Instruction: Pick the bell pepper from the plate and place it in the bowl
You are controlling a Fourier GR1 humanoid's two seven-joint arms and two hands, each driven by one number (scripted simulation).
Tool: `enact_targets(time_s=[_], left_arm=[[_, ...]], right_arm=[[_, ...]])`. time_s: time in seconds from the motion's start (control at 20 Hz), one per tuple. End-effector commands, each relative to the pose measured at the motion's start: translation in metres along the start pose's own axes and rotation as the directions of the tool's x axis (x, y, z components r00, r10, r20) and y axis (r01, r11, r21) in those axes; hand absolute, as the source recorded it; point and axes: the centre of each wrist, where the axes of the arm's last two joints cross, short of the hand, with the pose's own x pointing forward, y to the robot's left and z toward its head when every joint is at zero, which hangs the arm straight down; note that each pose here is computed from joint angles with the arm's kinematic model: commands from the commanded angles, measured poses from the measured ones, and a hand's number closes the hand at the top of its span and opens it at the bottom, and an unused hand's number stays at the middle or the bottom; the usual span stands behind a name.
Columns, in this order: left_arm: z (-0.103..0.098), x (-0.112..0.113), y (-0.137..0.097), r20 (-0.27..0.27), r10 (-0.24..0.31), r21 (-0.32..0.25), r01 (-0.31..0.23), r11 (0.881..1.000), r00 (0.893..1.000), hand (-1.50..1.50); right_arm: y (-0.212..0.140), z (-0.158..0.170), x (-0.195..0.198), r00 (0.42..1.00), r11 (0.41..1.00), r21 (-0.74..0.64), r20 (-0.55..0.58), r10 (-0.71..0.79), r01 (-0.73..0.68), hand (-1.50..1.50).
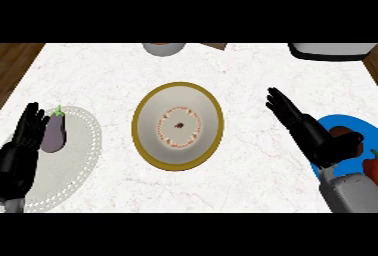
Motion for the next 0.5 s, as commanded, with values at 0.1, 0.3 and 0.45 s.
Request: enact_targets(time_s=[0.1, 0.3, 0.45], left_arm=[[-0.015, 0.023, 0.020, 0.123, 0.022, 0.021, -0.025, 0.999, 0.992, 0.00], [-0.031, 0.034, 0.006, 0.109, 0.051, 0.028, -0.055, 0.998, 0.993, 0.00], [-0.042, 0.043, 0.007, 0.131, 0.077, 0.039, -0.082, 0.996, 0.988, 0.00]], right_arm=[[-0.020, 0.004, 0.046, 0.987, 0.997, 0.071, 0.160, -0.035, 0.024, -1.50], [-0.085, 0.016, 0.099, 0.834, 0.842, -0.109, 0.121, 0.539, -0.528, -1.50], [-0.074, 0.038, 0.042, 0.879, 0.833, -0.452, 0.188, 0.437, -0.318, -1.50]])
